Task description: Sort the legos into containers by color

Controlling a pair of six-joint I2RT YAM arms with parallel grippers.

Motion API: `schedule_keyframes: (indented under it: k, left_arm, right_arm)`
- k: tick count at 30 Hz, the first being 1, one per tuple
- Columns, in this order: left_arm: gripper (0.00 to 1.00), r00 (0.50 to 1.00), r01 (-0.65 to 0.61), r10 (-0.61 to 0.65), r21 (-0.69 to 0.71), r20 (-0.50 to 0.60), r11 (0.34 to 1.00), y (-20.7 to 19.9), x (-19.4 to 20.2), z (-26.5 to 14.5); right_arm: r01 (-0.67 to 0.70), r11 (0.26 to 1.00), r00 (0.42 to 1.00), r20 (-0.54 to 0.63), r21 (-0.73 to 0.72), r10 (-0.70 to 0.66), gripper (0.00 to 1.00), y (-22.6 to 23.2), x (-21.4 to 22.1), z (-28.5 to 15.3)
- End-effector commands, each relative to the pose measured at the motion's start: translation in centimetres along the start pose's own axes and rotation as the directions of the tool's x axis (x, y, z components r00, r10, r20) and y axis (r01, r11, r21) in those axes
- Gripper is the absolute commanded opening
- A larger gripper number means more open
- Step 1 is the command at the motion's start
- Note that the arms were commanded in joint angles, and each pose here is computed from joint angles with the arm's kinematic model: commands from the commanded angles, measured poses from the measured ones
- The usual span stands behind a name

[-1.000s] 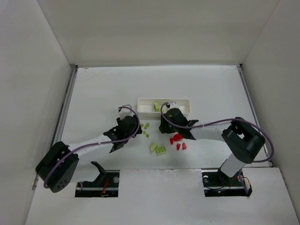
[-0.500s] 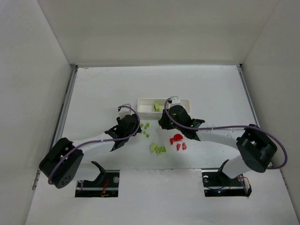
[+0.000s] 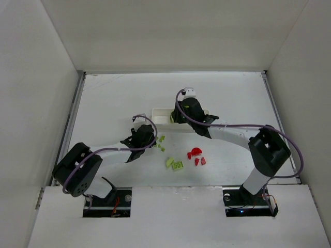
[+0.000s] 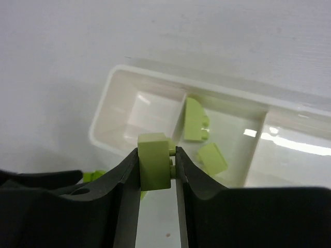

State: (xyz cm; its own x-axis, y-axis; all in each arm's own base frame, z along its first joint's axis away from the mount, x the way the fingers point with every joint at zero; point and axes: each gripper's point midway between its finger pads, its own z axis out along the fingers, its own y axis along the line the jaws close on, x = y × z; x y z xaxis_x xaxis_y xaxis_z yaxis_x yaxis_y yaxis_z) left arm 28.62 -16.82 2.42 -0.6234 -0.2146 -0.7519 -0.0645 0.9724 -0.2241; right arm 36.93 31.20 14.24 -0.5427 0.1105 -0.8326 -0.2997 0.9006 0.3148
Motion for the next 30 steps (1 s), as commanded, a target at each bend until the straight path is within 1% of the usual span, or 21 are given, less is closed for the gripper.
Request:
schedule_keyframes:
  k: [1,4,5,9,10,12,14,19,21,25,30]
  left_arm:
    - [0.45,1.000,0.002,-0.002,0.002,0.022,1.000,-0.7,-1.1,0.5]
    - [0.42,1.000,-0.005,0.005,-0.003,0.017,1.000,-0.8,-1.1,0.9]
    - [0.42,1.000,-0.007,0.007,-0.002,0.016,1.000,-0.9,-1.1,0.9]
    - [0.40,1.000,-0.013,0.013,-0.003,0.013,1.000,-0.9,-1.1,0.9]
    - [0.39,1.000,-0.015,0.015,-0.005,0.013,1.000,-0.9,-1.0,0.9]
    - [0.38,1.000,-0.016,0.016,-0.006,0.014,1.000,-0.9,-1.0,0.8]
    - [0.35,1.000,-0.018,0.018,-0.004,0.012,1.000,-0.9,-0.9,0.8]
    - [0.24,0.999,-0.036,0.036,-0.019,0.002,0.999,-0.7,-0.5,0.7]
    - [0.22,0.999,-0.046,0.046,-0.027,0.005,0.999,-0.5,-0.6,0.5]
    - [0.21,0.998,-0.060,0.061,-0.037,0.026,0.997,-0.2,-1.4,-0.2]
    - [0.21,0.996,-0.044,0.046,-0.023,0.075,0.999,-0.6,-3.8,-2.0]
  right_arm:
    - [0.024,0.996,0.999,0.039,0.083,-0.028,0.28,-1.7,-1.3,1.0]
    - [0.012,0.994,0.999,0.042,0.105,-0.016,0.30,-2.6,-1.4,1.4]
    - [0.012,0.994,0.999,0.041,0.109,-0.017,0.32,-2.7,-1.3,1.5]
    - [0.017,0.993,0.999,0.040,0.113,-0.021,0.56,-2.9,-1.2,1.4]
    - [0.015,0.994,0.999,0.043,0.110,-0.020,0.60,-2.9,-1.3,1.2]
    - [0.011,0.995,0.998,0.057,0.100,-0.017,0.65,-2.8,-1.6,0.6]
    - [0.006,0.996,0.997,0.071,0.090,-0.013,0.66,-2.7,-2.0,0.0]
    - [0.008,0.997,0.996,0.084,0.076,-0.015,0.68,-2.6,-2.2,-1.5]
    - [0.013,0.997,0.996,0.091,0.071,-0.019,0.68,-2.7,-2.3,-2.2]
    - [0.018,0.998,0.994,0.106,0.066,-0.025,0.68,-3.0,-2.3,-3.7]
    - [0.016,0.998,0.992,0.126,0.060,-0.024,0.69,-3.5,-2.1,-5.0]
